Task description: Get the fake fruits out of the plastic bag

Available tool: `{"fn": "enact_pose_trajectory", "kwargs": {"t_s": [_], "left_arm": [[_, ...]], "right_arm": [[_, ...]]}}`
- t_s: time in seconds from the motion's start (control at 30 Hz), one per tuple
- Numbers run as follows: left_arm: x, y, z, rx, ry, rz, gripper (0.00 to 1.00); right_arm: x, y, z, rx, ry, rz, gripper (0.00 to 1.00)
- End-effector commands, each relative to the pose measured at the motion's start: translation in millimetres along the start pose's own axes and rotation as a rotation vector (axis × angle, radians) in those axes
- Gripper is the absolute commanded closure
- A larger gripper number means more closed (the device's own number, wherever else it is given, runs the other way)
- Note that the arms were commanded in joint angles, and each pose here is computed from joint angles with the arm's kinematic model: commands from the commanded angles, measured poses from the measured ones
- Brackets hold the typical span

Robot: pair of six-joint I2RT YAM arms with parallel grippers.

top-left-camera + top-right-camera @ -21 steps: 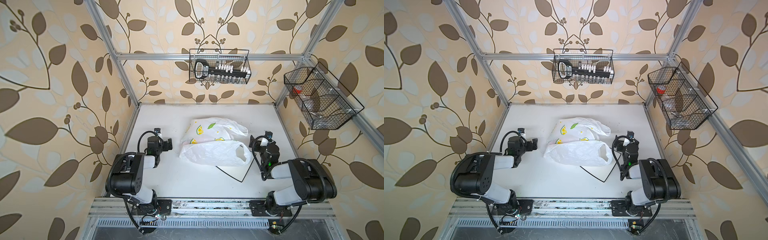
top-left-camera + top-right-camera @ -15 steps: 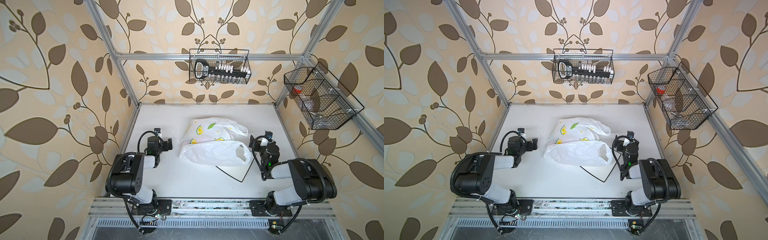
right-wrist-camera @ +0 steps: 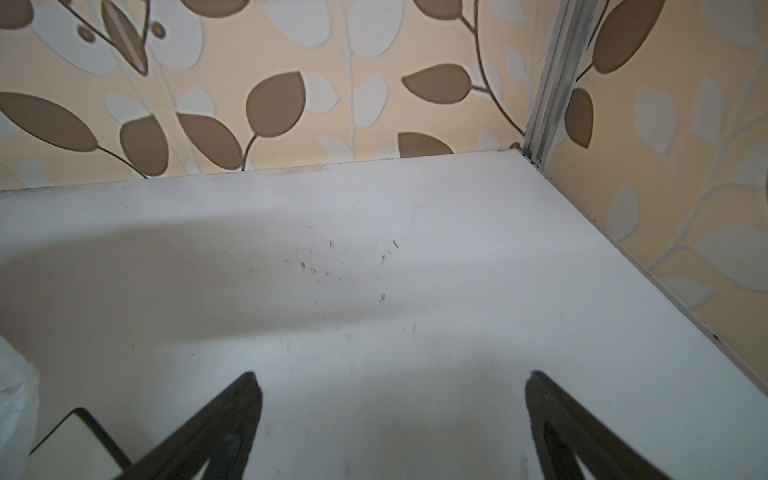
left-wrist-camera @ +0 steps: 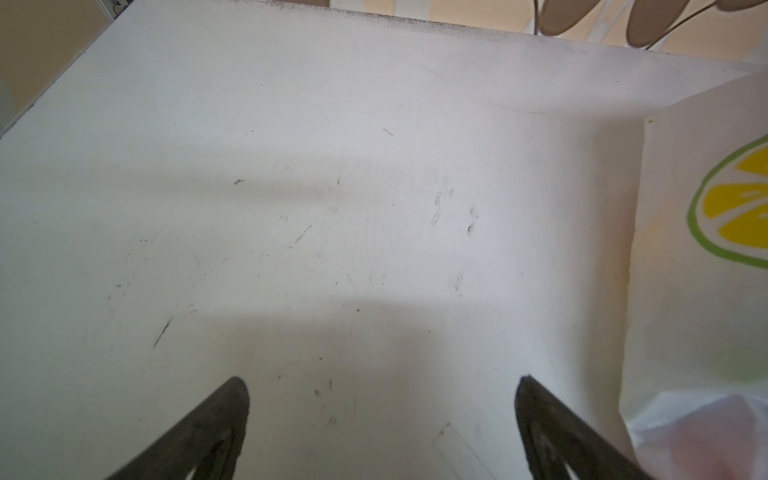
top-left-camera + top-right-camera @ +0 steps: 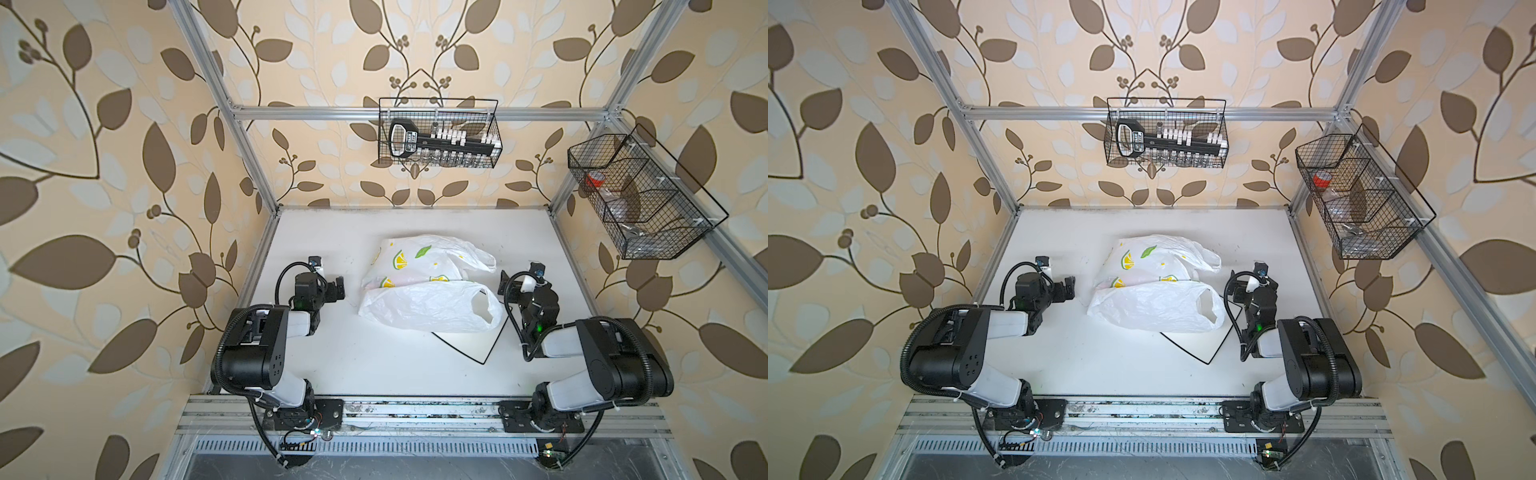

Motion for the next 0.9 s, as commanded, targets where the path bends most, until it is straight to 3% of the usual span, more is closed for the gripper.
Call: {"fn": "enact_pose_trajectory", "kwargs": {"t_s": [0.0,0.23,0.33,0.5,0.57,0.7,0.8,0.87], "left_arm": [[4.2,13.1,-8.2,-0.026,-0.028,-0.049,0.01],[4.7,13.1,-7.9,-0.026,-0.028,-0.05,0.01],[8.5,16.9,-10.4,-0.035,-0.036,-0.065,0.02],[27.2,45.8,-28.1,-0.077,0.012,-0.074,0.01],[36.9,55.1,-41.6,-0.086,-0.01,-0.113,0.01],[58.8,76.4,-62.8,0.003,-0.116,-0.175,0.01],[77.8,93.9,-79.0,0.068,-0.201,-0.214,0.01],[90.7,103.5,-91.4,0.113,-0.269,-0.219,0.02]], "right_arm": [[-0.9,6.9,-0.7,-0.005,0.003,-0.027,0.01],[-0.1,7.7,-1.6,-0.005,0.0,-0.03,0.01],[6.3,16.2,-25.7,-0.064,-0.142,-0.024,0.01],[13.1,50.8,-44.1,-0.091,-0.209,0.013,0.01],[20.0,57.3,-53.9,-0.14,-0.26,0.008,0.01],[30.9,58.5,-72.6,-0.302,-0.378,0.073,0.01],[34.8,67.7,-64.3,-0.355,-0.302,0.139,0.01],[39.0,78.8,-47.1,-0.374,-0.164,0.143,0.01]]}}
Point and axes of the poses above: each gripper's point midway between its finger pads, its own x axis back along the fingers, its own z axis along the line the jaws close on, y = z × x, the point moved 2 cm from there along x, back along the fingers, and after that the axes turned 14 degrees about x, right-handed, at the moved point
